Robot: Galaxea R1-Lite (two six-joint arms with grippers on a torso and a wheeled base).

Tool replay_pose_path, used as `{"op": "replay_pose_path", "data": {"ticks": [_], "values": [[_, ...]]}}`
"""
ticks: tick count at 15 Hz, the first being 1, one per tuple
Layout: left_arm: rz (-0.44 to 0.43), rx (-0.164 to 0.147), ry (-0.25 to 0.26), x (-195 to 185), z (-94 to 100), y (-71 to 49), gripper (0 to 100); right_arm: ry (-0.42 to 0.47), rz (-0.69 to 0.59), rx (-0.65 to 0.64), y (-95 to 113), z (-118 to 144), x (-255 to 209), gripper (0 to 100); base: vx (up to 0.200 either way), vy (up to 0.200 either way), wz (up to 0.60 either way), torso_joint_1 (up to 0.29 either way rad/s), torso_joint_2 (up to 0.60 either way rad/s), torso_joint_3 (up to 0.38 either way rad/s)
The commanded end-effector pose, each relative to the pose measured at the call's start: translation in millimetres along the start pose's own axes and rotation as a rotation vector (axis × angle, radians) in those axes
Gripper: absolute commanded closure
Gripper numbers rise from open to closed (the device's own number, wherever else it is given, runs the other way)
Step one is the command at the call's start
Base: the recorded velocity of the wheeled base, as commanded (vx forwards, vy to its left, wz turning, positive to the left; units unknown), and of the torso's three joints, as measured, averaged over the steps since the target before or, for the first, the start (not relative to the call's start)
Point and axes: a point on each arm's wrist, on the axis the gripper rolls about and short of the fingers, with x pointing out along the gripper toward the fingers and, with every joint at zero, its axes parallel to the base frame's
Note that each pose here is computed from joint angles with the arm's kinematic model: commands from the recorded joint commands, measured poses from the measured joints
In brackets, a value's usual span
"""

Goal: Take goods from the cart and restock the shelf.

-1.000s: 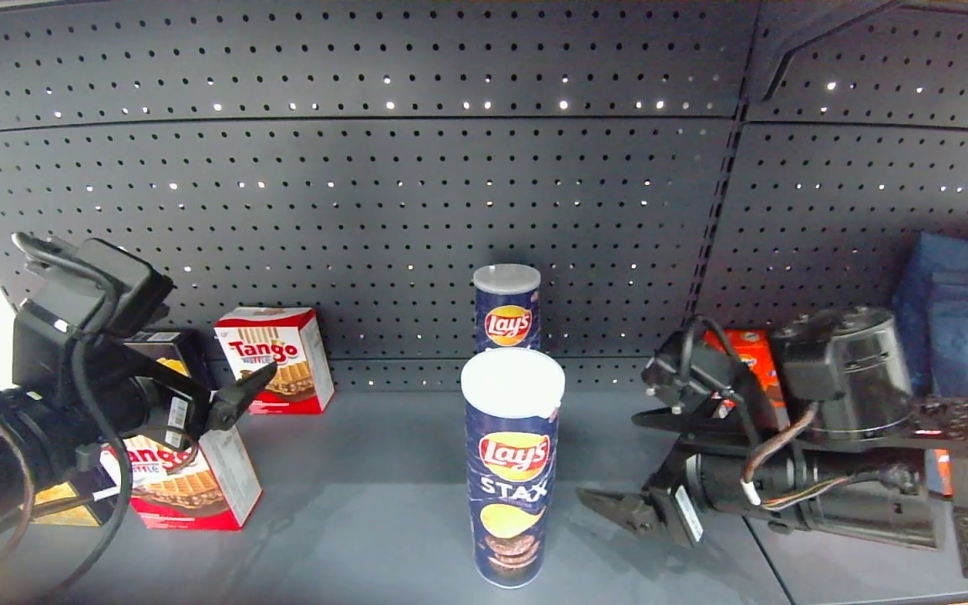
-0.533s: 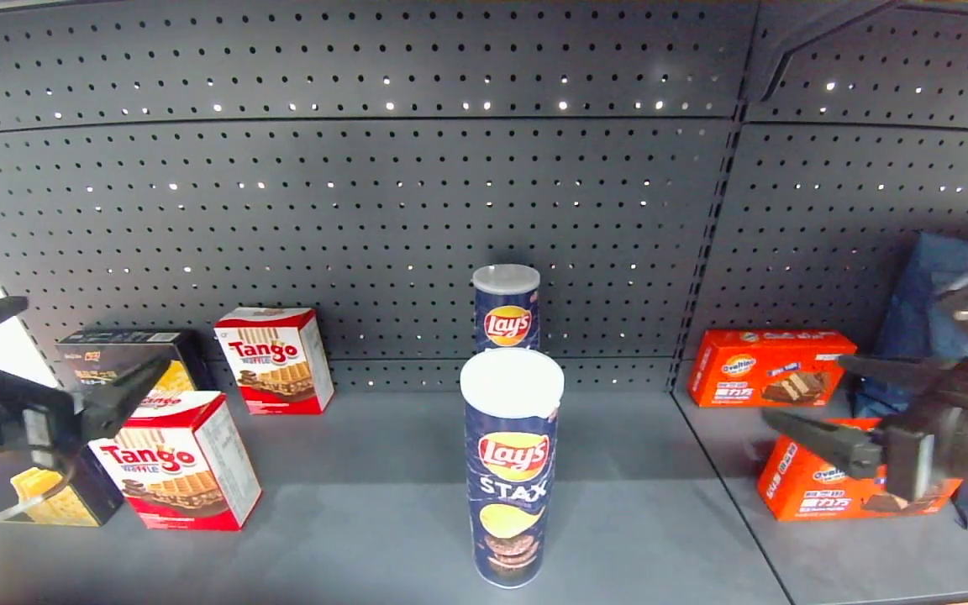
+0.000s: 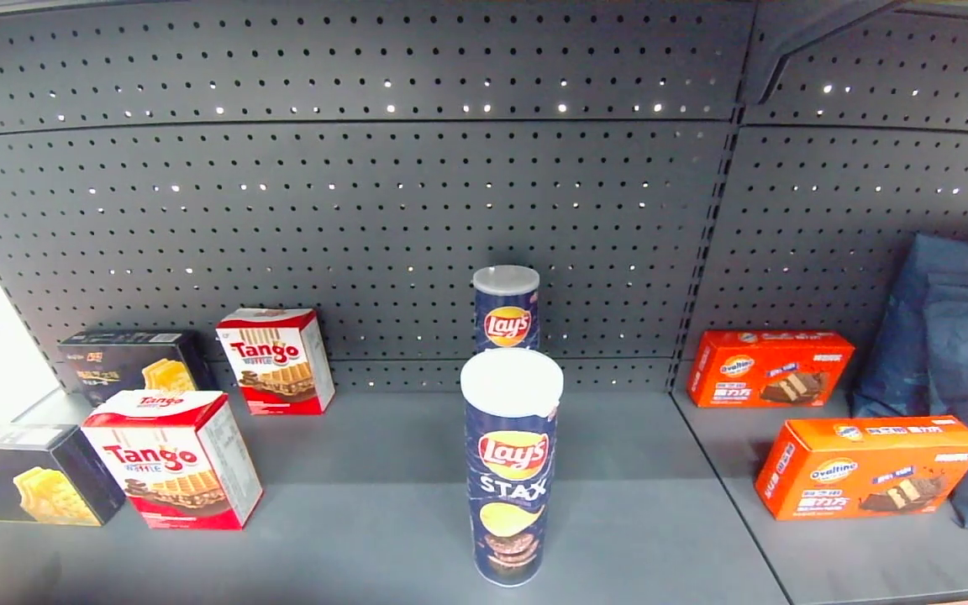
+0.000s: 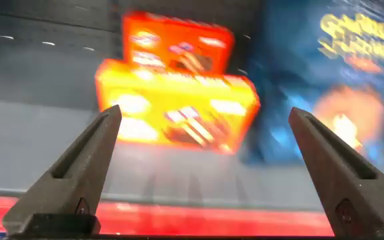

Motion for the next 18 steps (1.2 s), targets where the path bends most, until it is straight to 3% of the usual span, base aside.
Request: {"op": "replay_pose_path", "data": {"ticks": [1,2,3,5,9,11,13,16,18], "values": [[0.023,-0.018,-0.050,-37,-32.9,-5.8,0,-0.069,-0.141,0.022,2,-40,-30,0,0.000,0.000,0.00,0.000,0.00,0.000],[0.022,-0.027,-0.046,-41,-35.5,-6.1,0,-0.073,-0.152,0.034,3,-47,-33,0,0.000,0.000,0.00,0.000,0.00,0.000],[0.021,-0.055,-0.048,-49,-43.5,-7.8,0,-0.090,-0.163,0.050,5,-61,-42,0,0.000,0.000,0.00,0.000,0.00,0.000],[0.026,-0.071,-0.064,-53,-50.2,-9.4,0,-0.061,-0.128,0.076,8,-79,-52,0,0.000,0.000,0.00,0.000,0.00,0.000],[0.031,-0.081,-0.093,-57,-53.0,-10.0,0,-0.104,-0.031,0.145,9,-81,-58,0,0.000,0.000,0.00,0.000,0.00,0.000],[0.027,-0.108,-0.094,-57,-53.8,-10.4,0,-0.084,0.071,0.132,12,-86,-55,0,0.000,0.000,0.00,0.000,0.00,0.000],[0.022,-0.110,-0.088,-56,-55.0,-11.0,0,-0.089,0.057,0.178,12,-86,-56,0,0.000,0.000,0.00,0.000,0.00,0.000],[-0.076,-0.113,-0.098,-53,-60.9,-15.7,0,-0.087,0.048,0.178,12,-86,-56,0,0.000,0.000,0.00,0.000,0.00,0.000],[-0.188,-0.109,-0.115,-52,-62.0,-18.7,0,-0.087,0.046,0.178,12,-86,-56,0,0.000,0.000,0.00,0.000,0.00,0.000]]}}
